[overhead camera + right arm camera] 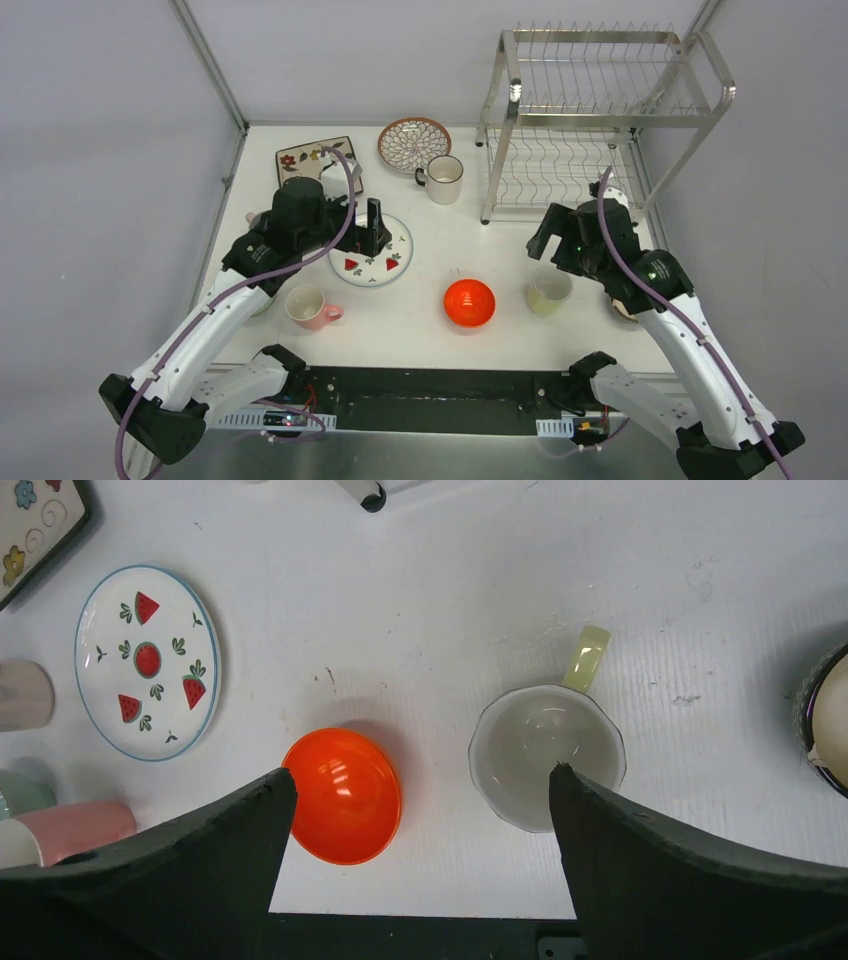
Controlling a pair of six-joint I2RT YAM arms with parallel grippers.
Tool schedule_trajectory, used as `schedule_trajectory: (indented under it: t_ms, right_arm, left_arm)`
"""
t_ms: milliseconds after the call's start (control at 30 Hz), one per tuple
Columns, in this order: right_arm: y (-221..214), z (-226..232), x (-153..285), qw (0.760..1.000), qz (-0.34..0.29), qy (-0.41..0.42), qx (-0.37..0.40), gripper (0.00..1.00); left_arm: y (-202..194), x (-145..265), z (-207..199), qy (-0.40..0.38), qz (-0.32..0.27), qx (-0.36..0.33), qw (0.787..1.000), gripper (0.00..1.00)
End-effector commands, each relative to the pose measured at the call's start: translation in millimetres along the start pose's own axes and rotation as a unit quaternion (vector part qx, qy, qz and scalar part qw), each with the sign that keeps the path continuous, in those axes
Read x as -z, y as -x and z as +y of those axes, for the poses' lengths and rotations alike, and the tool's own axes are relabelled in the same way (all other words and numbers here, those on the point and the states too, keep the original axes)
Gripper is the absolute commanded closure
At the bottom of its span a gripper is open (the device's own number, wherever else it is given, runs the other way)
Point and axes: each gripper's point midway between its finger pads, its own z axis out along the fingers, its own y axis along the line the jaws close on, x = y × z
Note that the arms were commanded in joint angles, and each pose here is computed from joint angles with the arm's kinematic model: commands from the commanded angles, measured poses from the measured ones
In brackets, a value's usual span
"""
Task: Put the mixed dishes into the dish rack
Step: Pick up the plate at the center of the board.
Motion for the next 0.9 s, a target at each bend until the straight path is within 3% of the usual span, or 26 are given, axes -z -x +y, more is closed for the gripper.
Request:
schedule_trajectory:
  t_ms: [0,267,533,667,867]
  right_arm:
    - [2,-3,-2,1.000,-0.007,-0.012,-0.013,0.00]
    - [-14,-14,-13,0.998,0.021,-0.046,-0.031,0.00]
    - [-51,-34,-20,0.989,0.103,-0.107,-0.027,0.02]
    - [-67,-37,-24,0.984,0.143,-0.111,-0.007,0.15]
    - [-58,-43,-23,0.986,0.116,-0.121,-0.002,0.36]
  left_arm:
    - [6,3,1,0.003,-0.022,-0.008,1.000,0.01]
    - [-2,0,16,0.036,-0.019,-0.022,0.999,0.01]
    - [-2,12,20,0.042,-0.030,-0.045,0.998,0.01]
    - [-5,16,22,0.044,-0.030,-0.053,0.997,0.01]
    - [-14,13,26,0.049,-0.018,-0.053,0.997,0.01]
